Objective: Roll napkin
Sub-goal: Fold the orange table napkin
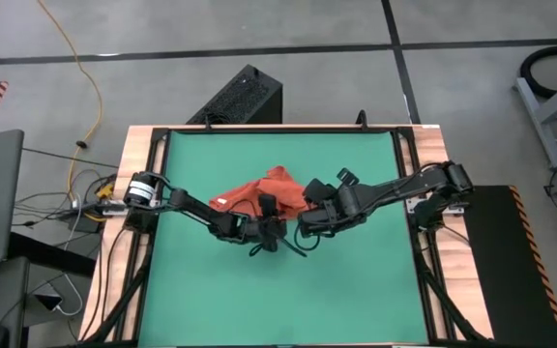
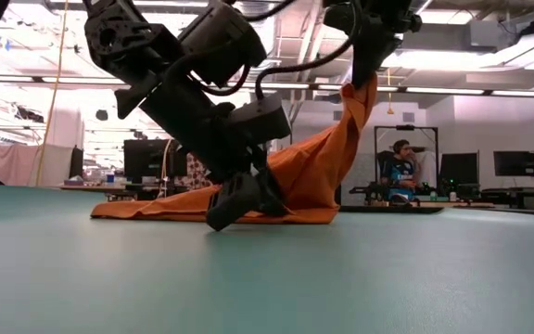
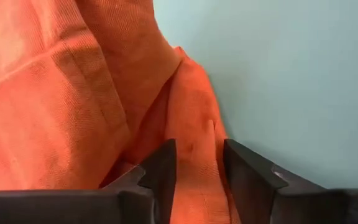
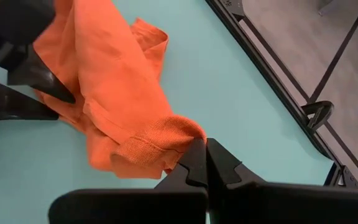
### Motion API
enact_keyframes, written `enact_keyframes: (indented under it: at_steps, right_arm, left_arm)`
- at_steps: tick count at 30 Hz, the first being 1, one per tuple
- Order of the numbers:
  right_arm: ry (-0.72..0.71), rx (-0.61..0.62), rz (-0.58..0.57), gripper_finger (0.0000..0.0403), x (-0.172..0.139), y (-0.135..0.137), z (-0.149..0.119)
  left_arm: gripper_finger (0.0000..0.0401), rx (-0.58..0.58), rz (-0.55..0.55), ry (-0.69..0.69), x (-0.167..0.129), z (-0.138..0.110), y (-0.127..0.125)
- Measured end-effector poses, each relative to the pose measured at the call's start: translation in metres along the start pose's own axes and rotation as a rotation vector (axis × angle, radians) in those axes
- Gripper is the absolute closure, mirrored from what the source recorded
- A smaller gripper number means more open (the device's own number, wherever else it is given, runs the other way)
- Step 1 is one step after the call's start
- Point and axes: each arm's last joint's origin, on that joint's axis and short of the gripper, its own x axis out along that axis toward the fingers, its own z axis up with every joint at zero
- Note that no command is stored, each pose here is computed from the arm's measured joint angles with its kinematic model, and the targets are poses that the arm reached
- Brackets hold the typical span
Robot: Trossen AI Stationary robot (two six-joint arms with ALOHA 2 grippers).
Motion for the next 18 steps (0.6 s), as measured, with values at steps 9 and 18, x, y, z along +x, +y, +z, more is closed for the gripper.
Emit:
enact_keyframes:
  at_steps: [9, 18]
  right_arm:
    - [-0.010, 0.013, 0.011, 0.0397, 0.000, 0.001, 0.001]
    - [0.010, -0.010, -0.012, 0.0397, 0.001, -0.002, 0.000]
  left_arm:
    - [0.0393, -0.086, 0.021, 0.064, 0.000, -0.007, -0.001]
    - [0.0401, -0.118, -0.065, 0.062, -0.046, 0.004, -0.008]
